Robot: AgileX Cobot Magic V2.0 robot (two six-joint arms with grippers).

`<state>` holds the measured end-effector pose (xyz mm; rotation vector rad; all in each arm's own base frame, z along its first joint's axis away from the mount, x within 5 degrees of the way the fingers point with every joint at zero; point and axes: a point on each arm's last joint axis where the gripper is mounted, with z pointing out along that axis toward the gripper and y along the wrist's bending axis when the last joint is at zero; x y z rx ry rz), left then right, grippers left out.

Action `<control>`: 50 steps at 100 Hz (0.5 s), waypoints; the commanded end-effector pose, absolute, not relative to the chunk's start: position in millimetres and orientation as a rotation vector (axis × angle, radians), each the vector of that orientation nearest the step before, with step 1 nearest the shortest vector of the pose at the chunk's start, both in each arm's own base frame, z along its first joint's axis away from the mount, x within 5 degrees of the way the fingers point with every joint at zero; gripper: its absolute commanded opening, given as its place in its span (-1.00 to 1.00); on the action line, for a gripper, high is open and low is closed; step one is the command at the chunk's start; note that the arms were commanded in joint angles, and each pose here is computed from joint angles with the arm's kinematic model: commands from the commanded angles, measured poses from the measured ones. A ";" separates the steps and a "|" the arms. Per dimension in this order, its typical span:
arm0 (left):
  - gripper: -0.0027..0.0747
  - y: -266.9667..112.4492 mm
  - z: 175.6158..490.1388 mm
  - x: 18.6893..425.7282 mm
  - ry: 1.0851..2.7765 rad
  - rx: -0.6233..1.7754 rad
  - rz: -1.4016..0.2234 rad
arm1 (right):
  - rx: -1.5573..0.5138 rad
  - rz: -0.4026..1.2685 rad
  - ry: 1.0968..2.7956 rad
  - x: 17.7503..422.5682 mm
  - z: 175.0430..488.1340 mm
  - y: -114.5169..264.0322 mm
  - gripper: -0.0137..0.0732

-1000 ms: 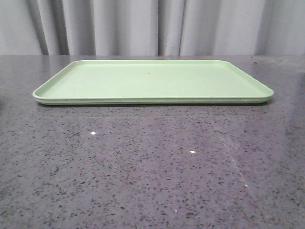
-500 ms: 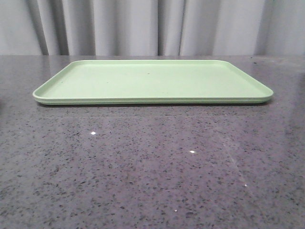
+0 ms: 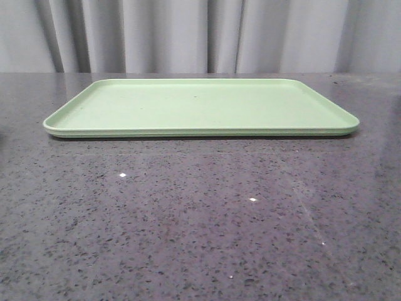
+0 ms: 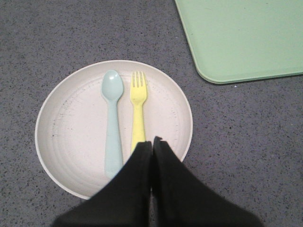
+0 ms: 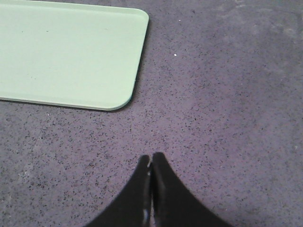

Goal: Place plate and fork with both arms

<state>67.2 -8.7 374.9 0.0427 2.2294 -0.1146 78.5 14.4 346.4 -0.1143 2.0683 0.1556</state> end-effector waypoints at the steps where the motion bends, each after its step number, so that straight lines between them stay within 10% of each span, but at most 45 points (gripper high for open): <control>1: -0.98 -9.4 386.8 71.4 2.159 0.034 -0.129 | -0.110 0.157 1.986 82.0 360.8 14.6 -0.96; 26: -0.85 -9.4 386.5 71.2 2.163 0.035 -0.129 | -0.110 0.157 1.986 82.0 360.8 14.6 -0.91; 50: 0.36 -9.7 384.9 70.1 2.184 0.036 -0.133 | -0.105 0.177 1.986 81.8 360.9 15.7 -0.21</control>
